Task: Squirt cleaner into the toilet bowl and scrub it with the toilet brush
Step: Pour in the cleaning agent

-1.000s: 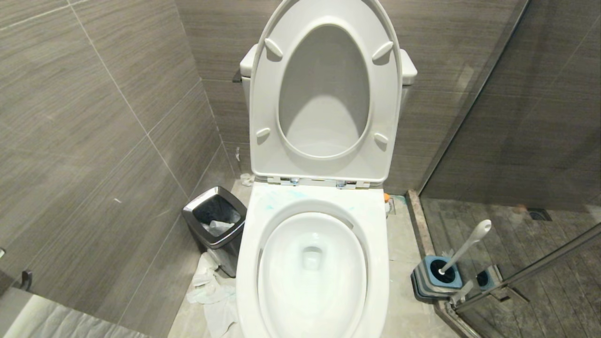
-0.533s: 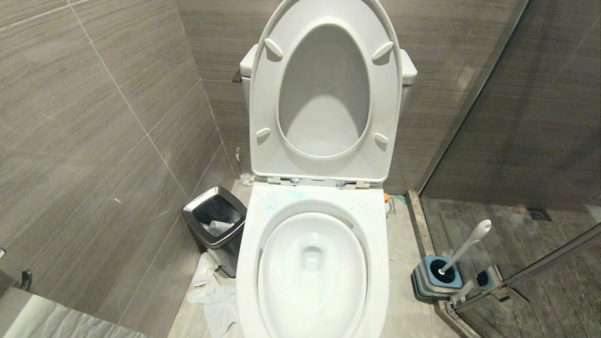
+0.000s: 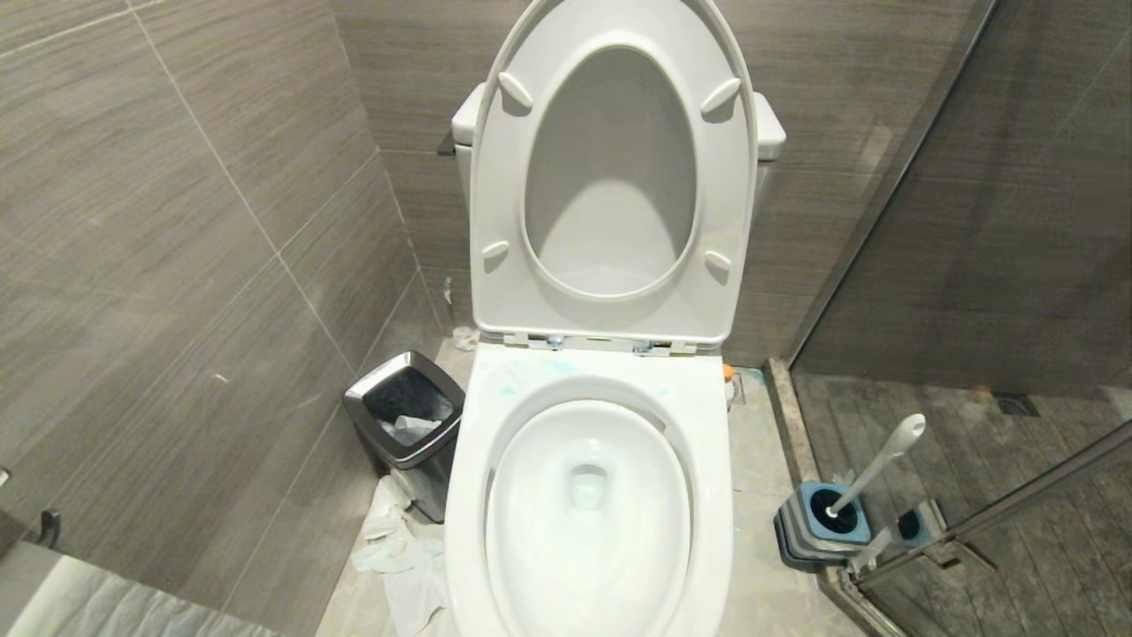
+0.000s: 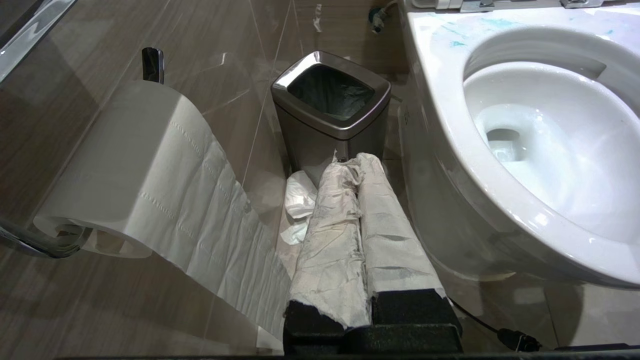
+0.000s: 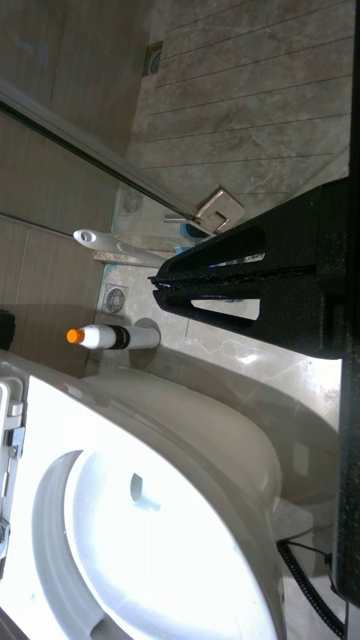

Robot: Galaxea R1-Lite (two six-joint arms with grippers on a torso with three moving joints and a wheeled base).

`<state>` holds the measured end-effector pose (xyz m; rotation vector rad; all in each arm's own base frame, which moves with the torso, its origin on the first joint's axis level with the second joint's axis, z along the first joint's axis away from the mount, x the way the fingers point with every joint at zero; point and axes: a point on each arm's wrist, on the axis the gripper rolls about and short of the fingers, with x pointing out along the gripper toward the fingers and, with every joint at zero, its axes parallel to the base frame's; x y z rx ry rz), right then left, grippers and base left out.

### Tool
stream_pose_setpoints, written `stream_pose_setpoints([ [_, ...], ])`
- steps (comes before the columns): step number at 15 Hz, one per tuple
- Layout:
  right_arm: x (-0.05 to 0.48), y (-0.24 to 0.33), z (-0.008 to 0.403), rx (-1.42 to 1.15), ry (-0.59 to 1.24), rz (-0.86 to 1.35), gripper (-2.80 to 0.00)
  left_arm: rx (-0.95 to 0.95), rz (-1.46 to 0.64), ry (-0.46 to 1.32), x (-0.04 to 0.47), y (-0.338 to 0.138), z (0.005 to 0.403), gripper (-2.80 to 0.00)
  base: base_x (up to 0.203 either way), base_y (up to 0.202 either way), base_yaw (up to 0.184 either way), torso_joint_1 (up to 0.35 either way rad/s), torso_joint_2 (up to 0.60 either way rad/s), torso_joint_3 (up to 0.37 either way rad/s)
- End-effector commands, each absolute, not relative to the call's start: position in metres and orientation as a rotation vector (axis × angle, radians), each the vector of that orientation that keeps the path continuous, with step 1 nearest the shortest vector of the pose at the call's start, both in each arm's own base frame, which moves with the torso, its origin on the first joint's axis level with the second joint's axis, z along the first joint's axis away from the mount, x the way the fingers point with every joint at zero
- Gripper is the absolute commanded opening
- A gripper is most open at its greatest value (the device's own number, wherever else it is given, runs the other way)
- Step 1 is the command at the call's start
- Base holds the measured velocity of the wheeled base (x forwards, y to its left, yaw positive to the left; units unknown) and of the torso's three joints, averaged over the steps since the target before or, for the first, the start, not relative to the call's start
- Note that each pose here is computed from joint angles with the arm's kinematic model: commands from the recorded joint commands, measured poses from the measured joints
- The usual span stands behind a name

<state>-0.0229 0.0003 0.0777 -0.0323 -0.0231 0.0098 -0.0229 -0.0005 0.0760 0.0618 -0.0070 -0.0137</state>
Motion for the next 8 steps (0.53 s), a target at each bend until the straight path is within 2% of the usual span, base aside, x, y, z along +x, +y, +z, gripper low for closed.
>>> stream_pose_setpoints([
  [1, -0.022, 0.0003, 0.0744, -0.034, -0.012, 0.011, -2.8, 0.063, -0.014, 0.001, -0.0222, -0.0005, 0.074, -2.8, 0.0, 0.0, 0.0, 0.0, 0.0, 0.0],
  [8, -0.022, 0.0003, 0.0744, -0.032, -0.012, 0.011, -2.8, 0.061, -0.014, 0.001, -0.0222, -0.0005, 0.074, -2.8, 0.0, 0.0, 0.0, 0.0, 0.0, 0.0],
])
